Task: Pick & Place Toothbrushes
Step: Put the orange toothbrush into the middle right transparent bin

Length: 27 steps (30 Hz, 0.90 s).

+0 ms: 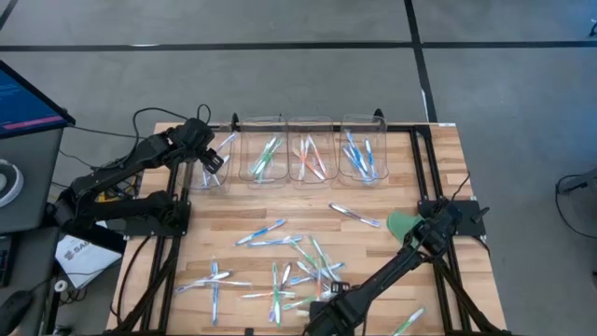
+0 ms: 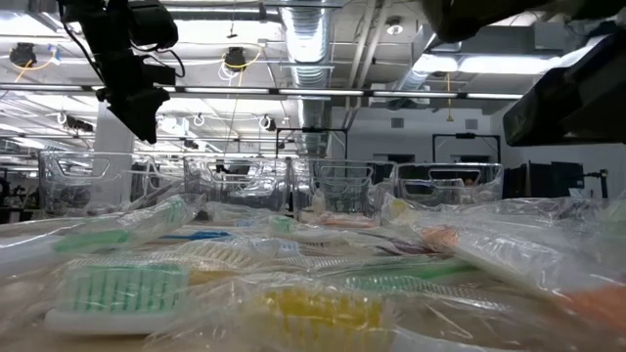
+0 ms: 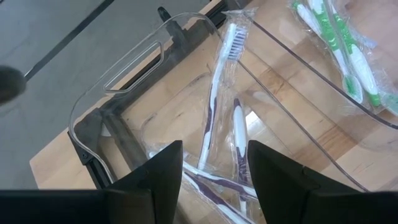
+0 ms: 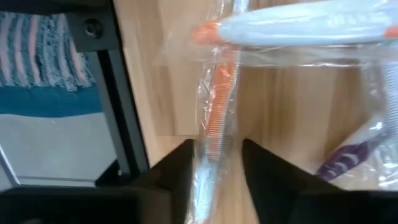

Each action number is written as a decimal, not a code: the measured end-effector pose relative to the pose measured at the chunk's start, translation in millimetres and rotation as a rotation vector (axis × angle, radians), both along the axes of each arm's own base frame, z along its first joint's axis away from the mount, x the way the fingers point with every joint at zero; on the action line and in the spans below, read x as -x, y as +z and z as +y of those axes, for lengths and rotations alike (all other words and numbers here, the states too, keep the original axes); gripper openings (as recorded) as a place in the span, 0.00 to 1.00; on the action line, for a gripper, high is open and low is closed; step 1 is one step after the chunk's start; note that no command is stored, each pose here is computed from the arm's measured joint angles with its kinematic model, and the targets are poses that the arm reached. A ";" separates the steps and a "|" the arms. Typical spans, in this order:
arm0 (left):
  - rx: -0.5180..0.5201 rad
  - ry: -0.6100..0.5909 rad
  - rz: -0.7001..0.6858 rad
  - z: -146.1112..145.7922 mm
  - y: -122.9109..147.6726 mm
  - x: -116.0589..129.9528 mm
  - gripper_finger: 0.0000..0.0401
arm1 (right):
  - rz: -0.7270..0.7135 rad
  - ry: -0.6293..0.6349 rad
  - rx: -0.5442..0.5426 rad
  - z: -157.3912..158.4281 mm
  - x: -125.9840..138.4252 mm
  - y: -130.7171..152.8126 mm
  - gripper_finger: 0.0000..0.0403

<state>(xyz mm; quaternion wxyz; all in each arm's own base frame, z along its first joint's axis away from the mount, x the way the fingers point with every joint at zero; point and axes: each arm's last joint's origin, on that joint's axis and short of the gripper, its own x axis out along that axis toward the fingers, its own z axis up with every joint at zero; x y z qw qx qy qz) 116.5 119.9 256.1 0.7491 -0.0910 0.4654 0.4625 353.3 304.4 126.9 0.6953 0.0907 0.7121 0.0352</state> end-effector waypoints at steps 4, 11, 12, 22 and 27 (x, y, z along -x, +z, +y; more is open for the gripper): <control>-0.001 0.000 -0.001 0.1 0.1 -0.1 0.44 | -0.005 0.041 0.020 -1.5 0.8 -0.4 0.06; -0.006 0.000 -0.006 0.4 0.4 -0.5 0.44 | 0.006 0.035 0.007 -5.8 -0.3 10.2 0.03; -0.006 0.000 -0.006 0.5 0.5 -0.5 0.44 | 0.023 0.029 0.004 -6.8 0.2 12.9 0.02; -0.011 0.006 -0.017 0.9 0.9 -1.0 0.44 | 0.203 -0.002 0.035 -32.3 3.9 71.6 0.02; -0.015 0.006 -0.022 1.3 1.2 -1.4 0.44 | 0.183 0.048 0.115 -47.5 1.1 106.1 0.02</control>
